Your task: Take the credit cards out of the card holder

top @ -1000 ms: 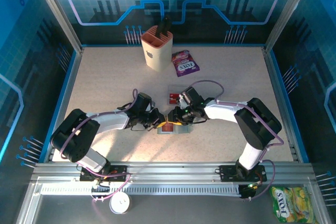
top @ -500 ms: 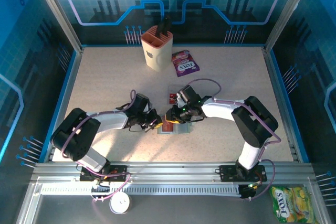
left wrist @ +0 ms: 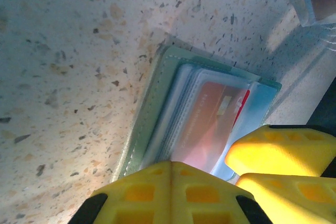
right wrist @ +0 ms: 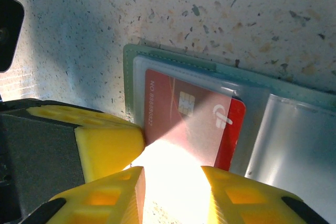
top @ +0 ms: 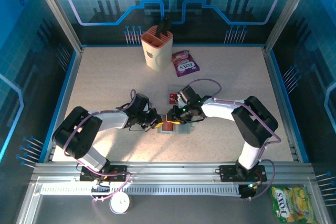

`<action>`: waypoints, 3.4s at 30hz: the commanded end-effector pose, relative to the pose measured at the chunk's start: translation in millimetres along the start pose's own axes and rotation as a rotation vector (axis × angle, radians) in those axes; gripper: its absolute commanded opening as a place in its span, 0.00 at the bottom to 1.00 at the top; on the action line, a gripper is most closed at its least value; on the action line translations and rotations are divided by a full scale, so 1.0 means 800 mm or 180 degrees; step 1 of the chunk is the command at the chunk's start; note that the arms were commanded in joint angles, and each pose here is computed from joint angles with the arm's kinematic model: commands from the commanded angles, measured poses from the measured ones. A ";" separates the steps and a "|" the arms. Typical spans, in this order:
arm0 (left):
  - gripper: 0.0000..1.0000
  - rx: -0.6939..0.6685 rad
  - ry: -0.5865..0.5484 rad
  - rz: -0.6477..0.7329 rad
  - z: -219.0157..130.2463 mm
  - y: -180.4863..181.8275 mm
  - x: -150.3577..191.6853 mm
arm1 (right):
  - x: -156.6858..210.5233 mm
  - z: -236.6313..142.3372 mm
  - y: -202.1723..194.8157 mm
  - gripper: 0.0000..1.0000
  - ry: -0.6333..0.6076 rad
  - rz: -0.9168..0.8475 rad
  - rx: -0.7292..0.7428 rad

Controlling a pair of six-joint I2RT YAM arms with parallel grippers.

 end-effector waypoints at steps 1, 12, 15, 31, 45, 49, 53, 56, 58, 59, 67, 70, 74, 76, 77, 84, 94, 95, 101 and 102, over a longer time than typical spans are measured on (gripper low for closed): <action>0.05 -0.0265 0.0086 -0.0140 0.006 0.027 0.006 | 0.007 0.002 -0.004 0.34 0.0035 -0.0038 0.0101; 0.05 -0.0270 0.0072 -0.0145 0.003 0.029 0.006 | 0.008 0.010 -0.008 0.34 0.0094 -0.0015 0.0116; 0.05 -0.0291 0.0082 -0.0152 0.002 0.030 0.006 | 0.009 0.012 -0.012 0.34 0.0115 0.0001 0.0131; 0.05 -0.0312 0.0088 -0.0165 0.001 0.033 0.007 | 0.012 0.013 -0.025 0.35 0.0113 0.0010 0.0354; 0.05 -0.0322 0.0088 -0.0173 0.001 0.034 0.008 | 0.013 0.005 -0.029 0.36 0.0079 -0.0047 0.0480; 0.05 -0.0322 0.0083 -0.0171 0.000 0.034 0.009 | 0.012 0.002 -0.027 0.36 0.0061 -0.0085 0.0521; 0.05 -0.0317 0.0074 -0.0161 -0.002 0.033 0.009 | 0.010 -0.003 -0.025 0.36 0.0053 -0.0115 0.0557; 0.05 -0.0320 0.0071 -0.0163 -0.004 0.033 0.010 | 0.010 -0.004 -0.024 0.36 0.0052 -0.0132 0.0545; 0.05 -0.0317 0.0070 -0.0158 -0.005 0.032 0.010 | 0.010 -0.004 -0.022 0.36 0.0057 -0.0146 0.0530; 0.05 -0.0318 0.0070 -0.0162 -0.005 0.033 0.010 | 0.009 -0.004 -0.022 0.36 0.0053 -0.0144 0.0524; 0.05 -0.0303 0.0074 -0.0154 -0.007 0.030 0.011 | 0.010 -0.007 -0.020 0.36 0.0045 -0.0161 0.0494; 0.05 -0.0296 0.0065 -0.0147 -0.008 0.029 0.011 | 0.011 -0.009 -0.018 0.36 0.0037 -0.0160 0.0474; 0.05 -0.0265 0.0053 -0.0135 -0.011 0.023 0.010 | 0.011 -0.015 -0.014 0.37 0.0000 -0.0189 0.0430; 0.05 -0.0237 0.0043 -0.0111 -0.013 0.018 0.009 | 0.011 -0.019 -0.012 0.37 -0.0020 -0.0205 0.0418; 0.05 -0.0218 0.0032 -0.0099 -0.015 0.014 0.008 | 0.011 -0.021 -0.012 0.37 -0.0032 -0.0207 0.0420; 0.06 -0.0172 0.0039 0.0079 -0.023 -0.014 0.004 | 0.014 -0.029 -0.019 0.37 -0.0093 -0.0162 0.0425; 0.06 -0.0176 0.0193 0.0228 0.001 -0.038 0.010 | 0.019 -0.025 -0.034 0.38 -0.0113 0.0038 0.0230; 0.06 -0.0196 0.0192 0.0242 0.003 -0.039 0.011 | 0.019 -0.024 -0.034 0.37 -0.0109 0.0044 0.0210; 0.05 -0.0407 0.0178 0.0265 0.007 -0.028 0.013 | 0.018 -0.022 -0.035 0.37 -0.0111 0.0066 0.0145; 0.05 -0.0428 0.0166 0.0271 0.006 -0.027 0.012 | 0.018 -0.021 -0.035 0.37 -0.0105 0.0069 0.0135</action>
Point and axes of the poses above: each hand's point on the last joint's axis, 136 mm out from that joint toward the fingers, its own z axis out along the fingers, its own y axis along the line the jaws close on, x = y × z, the point moved 8 cm from there along -z, back along the fingers, and after that the axes turned 3 degrees about z, right-handed, at the moved point
